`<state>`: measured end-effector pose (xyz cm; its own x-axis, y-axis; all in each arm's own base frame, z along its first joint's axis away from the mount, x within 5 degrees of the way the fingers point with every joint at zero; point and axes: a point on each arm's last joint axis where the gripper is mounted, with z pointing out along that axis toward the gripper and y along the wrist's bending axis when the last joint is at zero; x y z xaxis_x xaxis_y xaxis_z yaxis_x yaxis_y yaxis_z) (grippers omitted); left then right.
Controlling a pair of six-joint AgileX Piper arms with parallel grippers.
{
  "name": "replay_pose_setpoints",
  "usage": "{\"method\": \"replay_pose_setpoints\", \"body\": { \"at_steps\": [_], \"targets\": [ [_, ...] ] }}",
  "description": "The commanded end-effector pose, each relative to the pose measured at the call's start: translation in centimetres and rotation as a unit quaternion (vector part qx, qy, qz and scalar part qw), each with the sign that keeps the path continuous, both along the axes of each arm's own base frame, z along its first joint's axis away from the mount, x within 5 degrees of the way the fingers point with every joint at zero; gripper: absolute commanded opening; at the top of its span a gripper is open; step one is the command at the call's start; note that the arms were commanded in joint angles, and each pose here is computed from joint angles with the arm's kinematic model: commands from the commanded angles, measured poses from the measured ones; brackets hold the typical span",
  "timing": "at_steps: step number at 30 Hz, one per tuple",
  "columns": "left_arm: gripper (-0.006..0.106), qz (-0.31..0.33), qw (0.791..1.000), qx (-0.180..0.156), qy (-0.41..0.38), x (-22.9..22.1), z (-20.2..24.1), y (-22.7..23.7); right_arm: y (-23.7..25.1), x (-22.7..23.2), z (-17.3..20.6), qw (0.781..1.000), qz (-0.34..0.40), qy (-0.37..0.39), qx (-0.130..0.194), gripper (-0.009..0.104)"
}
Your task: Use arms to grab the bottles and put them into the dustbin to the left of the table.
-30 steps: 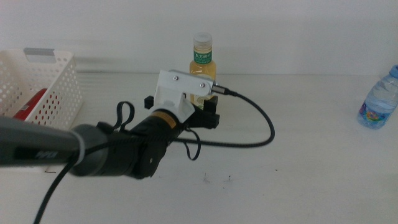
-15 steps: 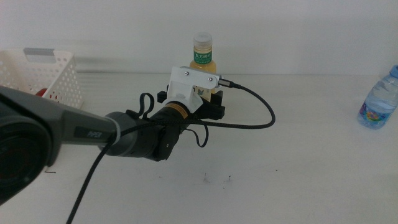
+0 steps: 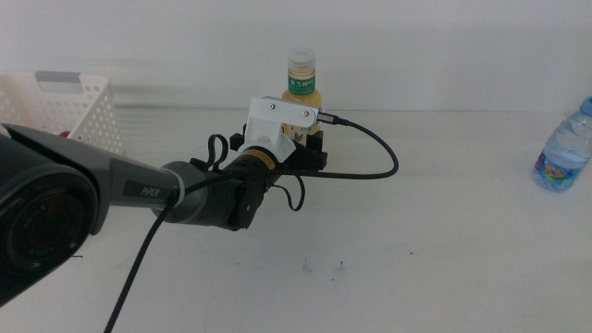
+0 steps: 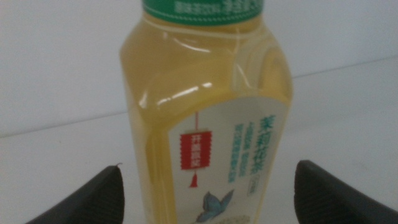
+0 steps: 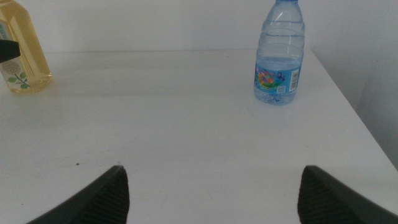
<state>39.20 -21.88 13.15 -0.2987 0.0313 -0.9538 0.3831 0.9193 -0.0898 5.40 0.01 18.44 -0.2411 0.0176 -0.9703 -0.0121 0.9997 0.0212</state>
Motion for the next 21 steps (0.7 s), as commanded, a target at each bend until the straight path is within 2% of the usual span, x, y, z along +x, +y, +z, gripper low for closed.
{"method": "replay_pose_setpoints", "body": {
  "at_steps": [1, 21],
  "targets": [
    [0.094, 0.002, 1.000, -0.007, -0.008, 0.4, 0.4, -0.1, 0.0, 0.0, 0.0, 1.000, -0.002, -0.007, -0.006, 0.086],
    [0.094, 0.014, 1.000, -0.014, -0.018, 4.0, -1.0, -0.6, 0.0, 0.0, 0.0, 1.000, -0.001, -0.007, -0.001, 0.086]
  ]
}}
